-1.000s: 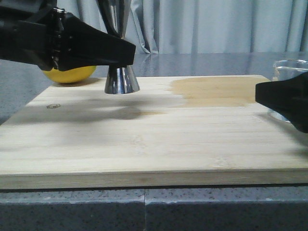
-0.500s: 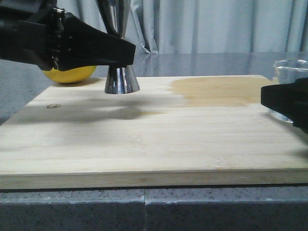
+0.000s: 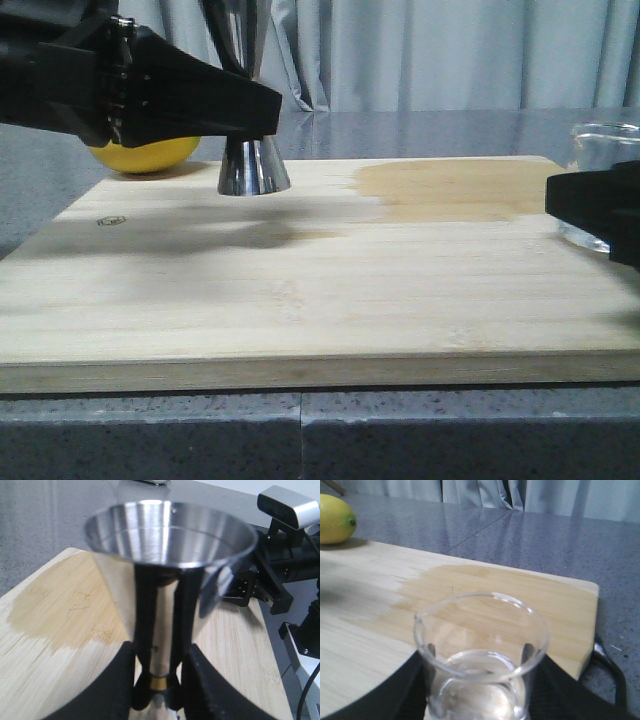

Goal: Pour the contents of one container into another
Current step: 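Close the right gripper on the beaker and lift it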

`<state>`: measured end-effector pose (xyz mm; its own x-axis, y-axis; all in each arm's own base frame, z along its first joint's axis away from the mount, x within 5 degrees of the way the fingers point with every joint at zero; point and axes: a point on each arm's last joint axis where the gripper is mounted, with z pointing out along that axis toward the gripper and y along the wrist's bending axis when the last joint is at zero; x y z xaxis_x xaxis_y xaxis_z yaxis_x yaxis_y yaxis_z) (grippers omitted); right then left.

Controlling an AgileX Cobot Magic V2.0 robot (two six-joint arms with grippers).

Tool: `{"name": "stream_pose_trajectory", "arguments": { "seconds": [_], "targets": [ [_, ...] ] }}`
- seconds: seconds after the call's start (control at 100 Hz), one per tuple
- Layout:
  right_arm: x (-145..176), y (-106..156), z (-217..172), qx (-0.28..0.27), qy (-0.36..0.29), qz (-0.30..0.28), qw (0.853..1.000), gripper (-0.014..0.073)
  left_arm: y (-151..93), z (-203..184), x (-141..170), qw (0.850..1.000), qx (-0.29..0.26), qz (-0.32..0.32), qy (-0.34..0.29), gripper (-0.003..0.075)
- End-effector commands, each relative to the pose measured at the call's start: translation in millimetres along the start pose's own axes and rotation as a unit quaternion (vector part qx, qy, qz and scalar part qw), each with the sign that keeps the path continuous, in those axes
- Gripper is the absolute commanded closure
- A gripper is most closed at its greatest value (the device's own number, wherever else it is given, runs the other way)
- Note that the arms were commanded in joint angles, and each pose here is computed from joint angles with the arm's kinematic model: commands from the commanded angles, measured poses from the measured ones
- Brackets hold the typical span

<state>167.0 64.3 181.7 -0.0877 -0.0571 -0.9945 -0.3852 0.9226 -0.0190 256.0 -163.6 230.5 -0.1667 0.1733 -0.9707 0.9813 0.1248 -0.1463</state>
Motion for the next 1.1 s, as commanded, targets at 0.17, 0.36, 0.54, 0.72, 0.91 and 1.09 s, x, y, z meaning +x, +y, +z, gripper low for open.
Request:
{"name": "stream_pose_trajectory", "arguments": {
  "seconds": [0.17,0.36,0.54,0.72,0.91,1.09],
  "targets": [
    [-14.7,0.8,0.8,-0.003,-0.066,0.000,0.998,0.0336,-20.1,-4.7,-30.5,0.993,0.080,0.026,-0.081,0.0618],
    [-15.9,0.8,1.0,-0.003,-0.071,0.000,0.997,0.0336,-20.1,-4.7,-30.5,0.993,0.080,0.026,-0.081,0.0618],
    [-23.5,0.3,6.9,-0.003,-0.084,-0.001,0.996,0.0336,-20.1,-4.7,-30.5,0.993,0.080,0.026,-0.081,0.0618],
    [-38.4,1.4,20.8,-0.014,-0.092,-0.012,0.996,0.0336,-20.1,-4.7,-30.5,0.993,0.080,0.021,-0.081,0.0618],
    [-57.0,4.9,36.9,-0.039,-0.092,-0.025,0.995,0.0336,-20.3,-4.7,-30.2,0.993,0.081,0.022,-0.079,0.0618],
    [-79.0,8.0,50.1,-0.060,-0.100,-0.049,0.992,0.0336,-20.4,-4.7,-29.9,0.993,0.082,0.023,-0.077,0.0618]
  ]
}}
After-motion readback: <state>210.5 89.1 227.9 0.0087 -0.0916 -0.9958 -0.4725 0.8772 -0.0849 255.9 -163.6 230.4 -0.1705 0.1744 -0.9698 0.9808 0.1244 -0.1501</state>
